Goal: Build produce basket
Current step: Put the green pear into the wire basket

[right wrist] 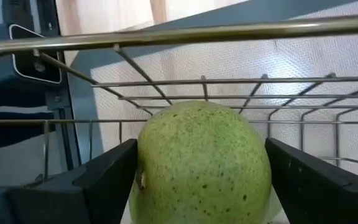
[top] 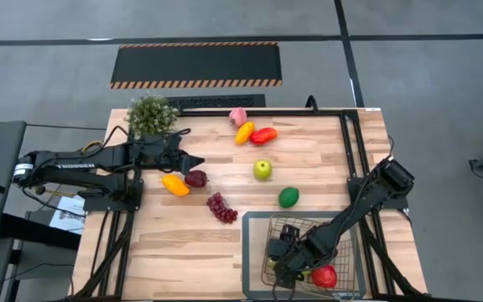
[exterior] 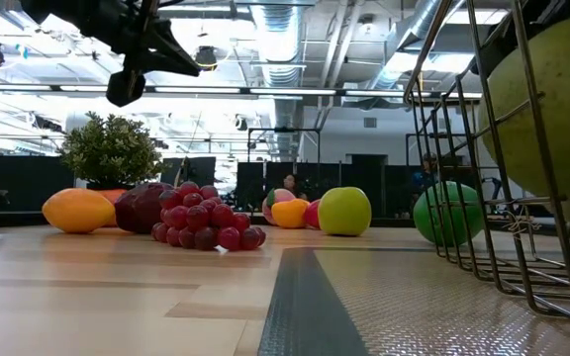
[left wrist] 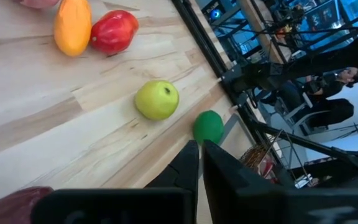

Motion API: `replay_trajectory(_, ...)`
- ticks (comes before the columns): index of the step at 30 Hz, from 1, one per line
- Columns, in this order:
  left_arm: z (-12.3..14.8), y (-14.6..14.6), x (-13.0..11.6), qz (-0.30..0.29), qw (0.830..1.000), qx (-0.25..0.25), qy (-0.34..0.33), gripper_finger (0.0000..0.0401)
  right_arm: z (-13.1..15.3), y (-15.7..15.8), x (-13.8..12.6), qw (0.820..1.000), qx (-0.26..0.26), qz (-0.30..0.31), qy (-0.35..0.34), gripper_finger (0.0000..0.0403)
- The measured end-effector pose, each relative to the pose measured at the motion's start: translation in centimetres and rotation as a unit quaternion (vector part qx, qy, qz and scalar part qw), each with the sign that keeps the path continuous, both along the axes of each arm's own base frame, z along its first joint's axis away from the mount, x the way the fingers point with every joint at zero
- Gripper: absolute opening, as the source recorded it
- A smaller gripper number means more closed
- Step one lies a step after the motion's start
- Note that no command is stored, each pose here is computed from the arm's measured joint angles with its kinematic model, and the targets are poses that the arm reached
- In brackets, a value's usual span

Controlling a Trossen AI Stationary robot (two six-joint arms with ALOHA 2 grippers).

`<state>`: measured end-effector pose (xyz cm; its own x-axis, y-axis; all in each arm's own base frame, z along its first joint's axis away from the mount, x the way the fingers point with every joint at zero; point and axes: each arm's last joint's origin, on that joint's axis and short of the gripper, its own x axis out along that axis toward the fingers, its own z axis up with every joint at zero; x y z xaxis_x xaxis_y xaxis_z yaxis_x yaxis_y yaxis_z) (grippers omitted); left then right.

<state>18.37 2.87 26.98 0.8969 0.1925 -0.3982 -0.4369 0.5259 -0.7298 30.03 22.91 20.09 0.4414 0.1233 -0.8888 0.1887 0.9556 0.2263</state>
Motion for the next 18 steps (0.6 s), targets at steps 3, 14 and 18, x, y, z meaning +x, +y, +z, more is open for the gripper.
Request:
replay_trajectory(3,0.00,0.01,0.00,0.002,1.000,0.001,0.000,0.0019,0.00,0.05,-0.01,1.000,0.008,0.005,0.004,0.0357)
replay_trajectory(14,0.01,0.03,0.00,0.004,1.000,0.002,0.000,0.0116,0.00,0.09,-0.04,1.000,0.012,0.012,0.009,0.0373)
replay_trajectory(18,0.02,0.04,0.00,0.006,1.000,0.002,-0.001,0.0146,0.79,0.16,-0.09,0.999,0.023,0.022,0.014,0.0376)
